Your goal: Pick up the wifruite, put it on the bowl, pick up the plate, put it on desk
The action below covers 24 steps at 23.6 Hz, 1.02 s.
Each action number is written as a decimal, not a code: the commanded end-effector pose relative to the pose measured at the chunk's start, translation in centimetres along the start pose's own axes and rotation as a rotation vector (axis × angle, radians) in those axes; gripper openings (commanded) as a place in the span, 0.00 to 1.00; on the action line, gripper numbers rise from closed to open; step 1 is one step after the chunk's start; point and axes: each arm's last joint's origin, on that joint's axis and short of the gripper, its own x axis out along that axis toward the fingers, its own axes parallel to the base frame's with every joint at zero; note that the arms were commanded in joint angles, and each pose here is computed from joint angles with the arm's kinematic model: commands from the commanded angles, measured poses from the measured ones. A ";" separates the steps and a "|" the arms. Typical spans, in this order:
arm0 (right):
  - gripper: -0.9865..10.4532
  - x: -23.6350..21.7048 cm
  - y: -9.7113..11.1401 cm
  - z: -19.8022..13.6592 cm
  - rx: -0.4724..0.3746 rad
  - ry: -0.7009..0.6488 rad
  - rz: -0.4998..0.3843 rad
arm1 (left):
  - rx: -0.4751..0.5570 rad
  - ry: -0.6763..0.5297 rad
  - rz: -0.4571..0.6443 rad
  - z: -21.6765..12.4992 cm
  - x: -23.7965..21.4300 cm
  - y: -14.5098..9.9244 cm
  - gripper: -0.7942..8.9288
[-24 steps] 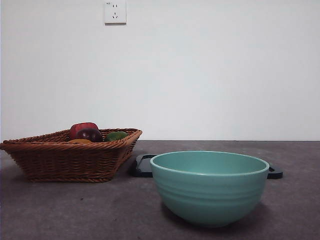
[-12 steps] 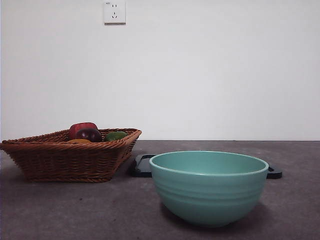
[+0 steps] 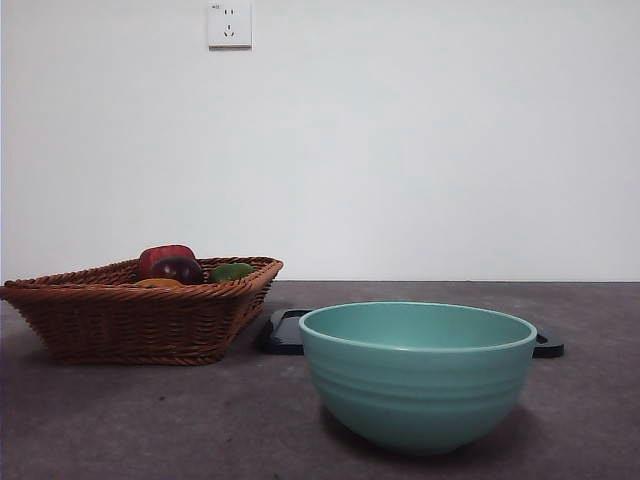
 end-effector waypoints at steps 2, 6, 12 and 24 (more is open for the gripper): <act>0.09 -0.3 0.2 0.2 0.021 0.001 0.015 | 0.113 -0.015 -0.059 0.4 -0.4 -0.6 0.10; 0.10 -0.3 0.3 0.2 0.031 0.008 0.031 | 0.130 -0.024 -0.081 0.5 -0.4 -0.7 0.10; 0.10 -0.3 0.3 0.2 0.026 0.009 0.031 | 0.138 -0.027 -0.083 0.5 -0.4 -0.7 0.12; 0.64 -0.3 0.2 0.0 0.018 0.022 0.018 | 0.104 -0.028 -0.100 0.6 -0.4 -0.8 0.72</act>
